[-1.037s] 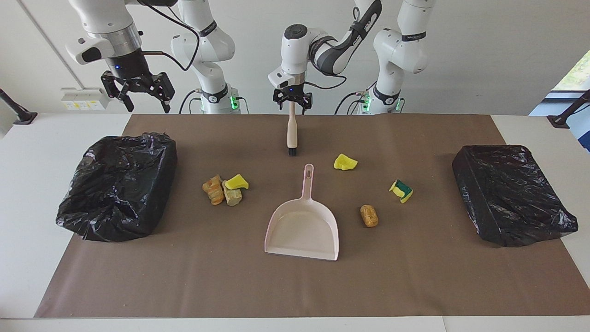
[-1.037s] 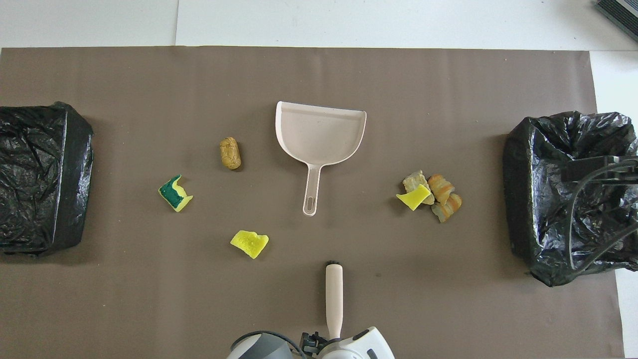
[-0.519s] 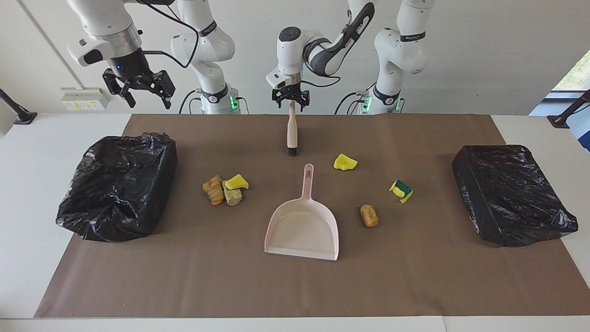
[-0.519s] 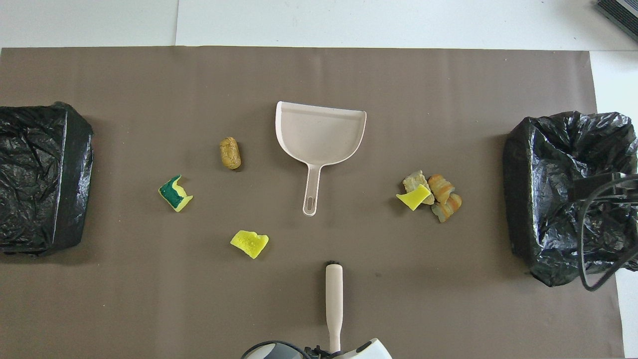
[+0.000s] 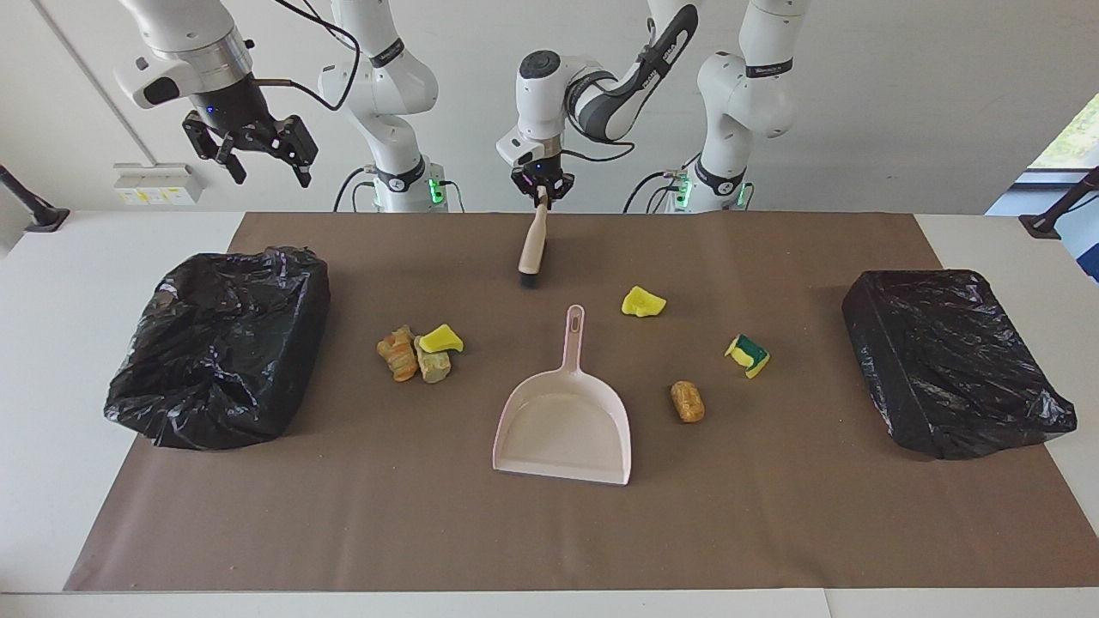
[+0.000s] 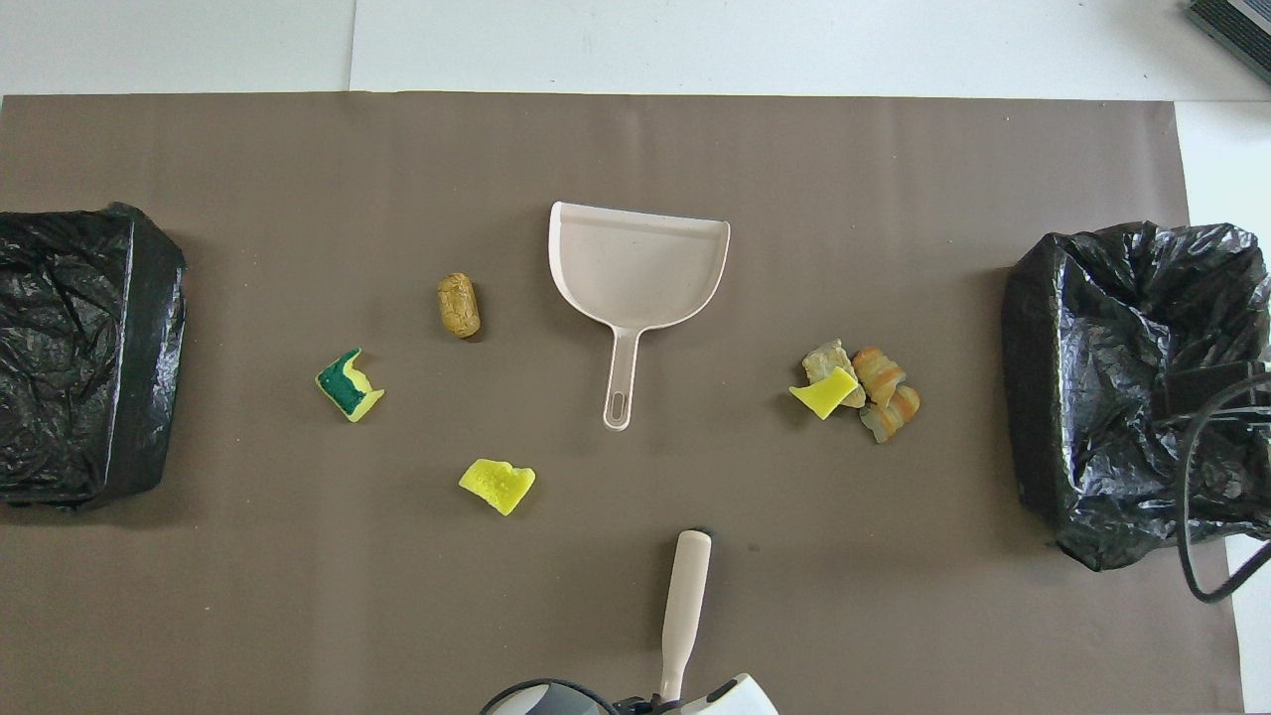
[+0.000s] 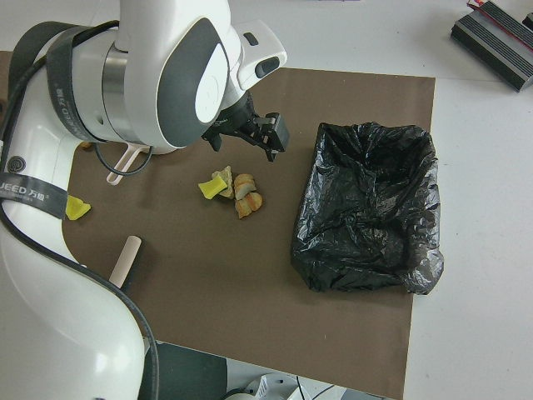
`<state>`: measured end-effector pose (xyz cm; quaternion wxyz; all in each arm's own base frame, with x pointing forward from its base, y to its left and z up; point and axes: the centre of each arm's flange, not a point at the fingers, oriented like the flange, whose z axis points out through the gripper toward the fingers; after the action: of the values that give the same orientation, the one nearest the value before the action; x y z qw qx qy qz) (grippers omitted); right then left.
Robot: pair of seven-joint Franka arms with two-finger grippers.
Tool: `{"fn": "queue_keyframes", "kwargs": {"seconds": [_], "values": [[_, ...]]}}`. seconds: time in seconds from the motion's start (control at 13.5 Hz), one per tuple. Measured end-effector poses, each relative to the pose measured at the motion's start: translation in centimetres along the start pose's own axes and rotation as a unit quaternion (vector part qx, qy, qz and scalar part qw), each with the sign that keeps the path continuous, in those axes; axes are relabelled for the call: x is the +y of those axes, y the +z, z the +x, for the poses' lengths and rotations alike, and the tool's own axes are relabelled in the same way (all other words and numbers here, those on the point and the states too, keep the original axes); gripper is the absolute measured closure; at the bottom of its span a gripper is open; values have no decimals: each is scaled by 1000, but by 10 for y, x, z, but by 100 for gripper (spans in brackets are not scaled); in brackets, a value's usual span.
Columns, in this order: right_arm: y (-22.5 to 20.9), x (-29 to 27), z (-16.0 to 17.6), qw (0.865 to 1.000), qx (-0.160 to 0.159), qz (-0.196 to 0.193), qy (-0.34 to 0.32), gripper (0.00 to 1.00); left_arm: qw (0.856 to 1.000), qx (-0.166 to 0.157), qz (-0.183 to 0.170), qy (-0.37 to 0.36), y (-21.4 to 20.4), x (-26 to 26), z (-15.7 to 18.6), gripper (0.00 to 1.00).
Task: Sweep and dump trash in bin
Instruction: 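Grasp the wooden brush handle with the left gripper, then lift the brush with the left gripper while the right gripper grasps the dustpan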
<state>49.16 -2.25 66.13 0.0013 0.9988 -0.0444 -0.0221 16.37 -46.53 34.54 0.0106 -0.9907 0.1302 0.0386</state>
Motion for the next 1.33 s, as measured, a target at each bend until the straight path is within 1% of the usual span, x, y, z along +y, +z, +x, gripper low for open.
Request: {"fn": "queue_keyframes", "kwargs": {"seconds": [0.3,0.44,0.67,0.89,0.96,1.11,1.33], "values": [[3,-9,1,1000,3,-1,-9,0,999,-20,24,-9,-1,-10,3,74],[20,-32,12,1000,15,-2,-11,0,998,-33,38,-22,-9,-19,12,74],[61,-77,39,1000,16,-3,21,0,996,-49,55,-56,-32,-52,41,74],[103,-120,71,997,35,2,62,0,991,-41,91,-87,-43,-101,77,74],[119,-136,81,996,41,6,80,0,989,-40,93,-105,-45,-119,92,74],[150,-178,92,991,47,13,122,0,989,-40,84,-119,-55,-158,124,74],[187,-256,84,984,45,21,174,0,990,-37,62,-120,-74,-221,165,74]]}}
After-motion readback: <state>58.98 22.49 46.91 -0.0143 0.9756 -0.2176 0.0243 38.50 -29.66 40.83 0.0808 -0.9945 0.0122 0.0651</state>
